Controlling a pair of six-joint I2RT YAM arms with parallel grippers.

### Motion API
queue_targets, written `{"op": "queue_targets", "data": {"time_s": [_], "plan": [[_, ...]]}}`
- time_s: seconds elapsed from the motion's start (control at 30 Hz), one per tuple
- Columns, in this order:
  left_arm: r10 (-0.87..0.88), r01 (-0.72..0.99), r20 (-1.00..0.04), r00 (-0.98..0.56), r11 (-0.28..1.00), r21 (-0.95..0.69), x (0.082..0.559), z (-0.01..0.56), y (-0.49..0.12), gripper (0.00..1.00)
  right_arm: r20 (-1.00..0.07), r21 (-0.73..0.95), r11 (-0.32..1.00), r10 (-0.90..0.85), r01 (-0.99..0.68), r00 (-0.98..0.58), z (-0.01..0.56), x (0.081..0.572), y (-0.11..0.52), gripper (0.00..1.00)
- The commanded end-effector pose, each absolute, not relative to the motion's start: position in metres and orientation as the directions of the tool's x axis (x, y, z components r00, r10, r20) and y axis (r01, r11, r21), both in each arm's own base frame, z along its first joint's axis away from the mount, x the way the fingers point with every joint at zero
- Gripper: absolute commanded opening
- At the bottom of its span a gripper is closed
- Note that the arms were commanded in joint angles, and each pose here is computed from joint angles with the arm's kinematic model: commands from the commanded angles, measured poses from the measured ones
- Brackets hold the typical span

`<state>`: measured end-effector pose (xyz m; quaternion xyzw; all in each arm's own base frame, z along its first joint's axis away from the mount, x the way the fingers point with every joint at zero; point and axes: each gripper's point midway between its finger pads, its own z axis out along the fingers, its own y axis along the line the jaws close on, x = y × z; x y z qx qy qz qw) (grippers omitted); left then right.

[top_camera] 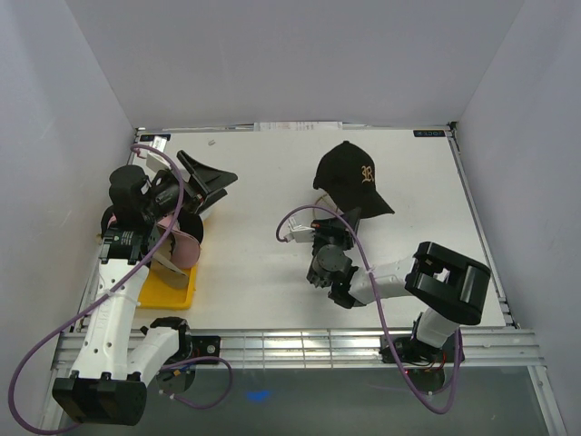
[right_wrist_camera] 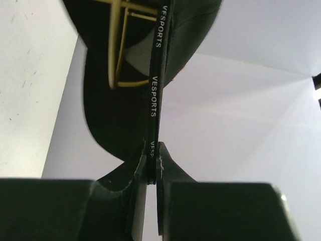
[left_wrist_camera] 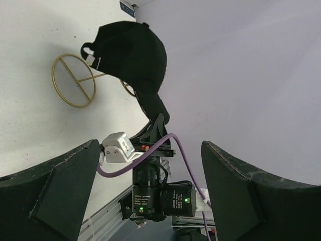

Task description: Stack the hats

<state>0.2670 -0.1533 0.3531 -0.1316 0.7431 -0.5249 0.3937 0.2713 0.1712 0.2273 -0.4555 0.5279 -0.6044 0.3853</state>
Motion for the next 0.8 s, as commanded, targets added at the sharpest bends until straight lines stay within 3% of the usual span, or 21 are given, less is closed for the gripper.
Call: {"op": "queue_targets", "data": {"time_s": [0.0, 0.33, 0.4, 0.43, 0.63, 0.77], "plan": [[-0.6, 0.239, -0.475, -0.644, 0.432, -0.87, 0.2651, 0.355, -0.1525, 0.91, -0.158, -0.987, 0.159, -0.884, 0.035, -0.439, 0.2323, 0.2486, 0.1391, 0.08], [-0.599, 0.228, -0.467, -0.651, 0.432, -0.873, 0.2642, 0.3489, -0.1528, 0.91, -0.179, -0.983, 0.182, -0.88, 0.034, -0.44, 0.2324, 0.2457, 0.1403, 0.1], [-0.598, 0.23, -0.47, -0.649, 0.435, -0.871, 0.2637, 0.3492, -0.1526, 0.91, -0.194, -0.98, 0.196, -0.878, 0.04, -0.438, 0.2344, 0.2453, 0.1401, 0.2], [-0.6, 0.229, -0.47, -0.647, 0.436, -0.871, 0.2641, 0.3492, -0.152, 0.91, -0.2, -0.979, 0.202, -0.878, 0.042, -0.435, 0.2358, 0.2452, 0.1407, 0.35], [-0.603, 0.221, -0.468, -0.646, 0.439, -0.871, 0.2643, 0.3476, -0.1516, 0.91, -0.21, -0.976, 0.212, -0.881, 0.043, -0.423, 0.2356, 0.2427, 0.1429, 0.59], [-0.604, 0.218, -0.467, -0.645, 0.441, -0.871, 0.2635, 0.3475, -0.1511, 0.91, -0.216, -0.975, 0.218, -0.885, 0.042, -0.411, 0.2351, 0.2409, 0.1458, 0.69]]}}
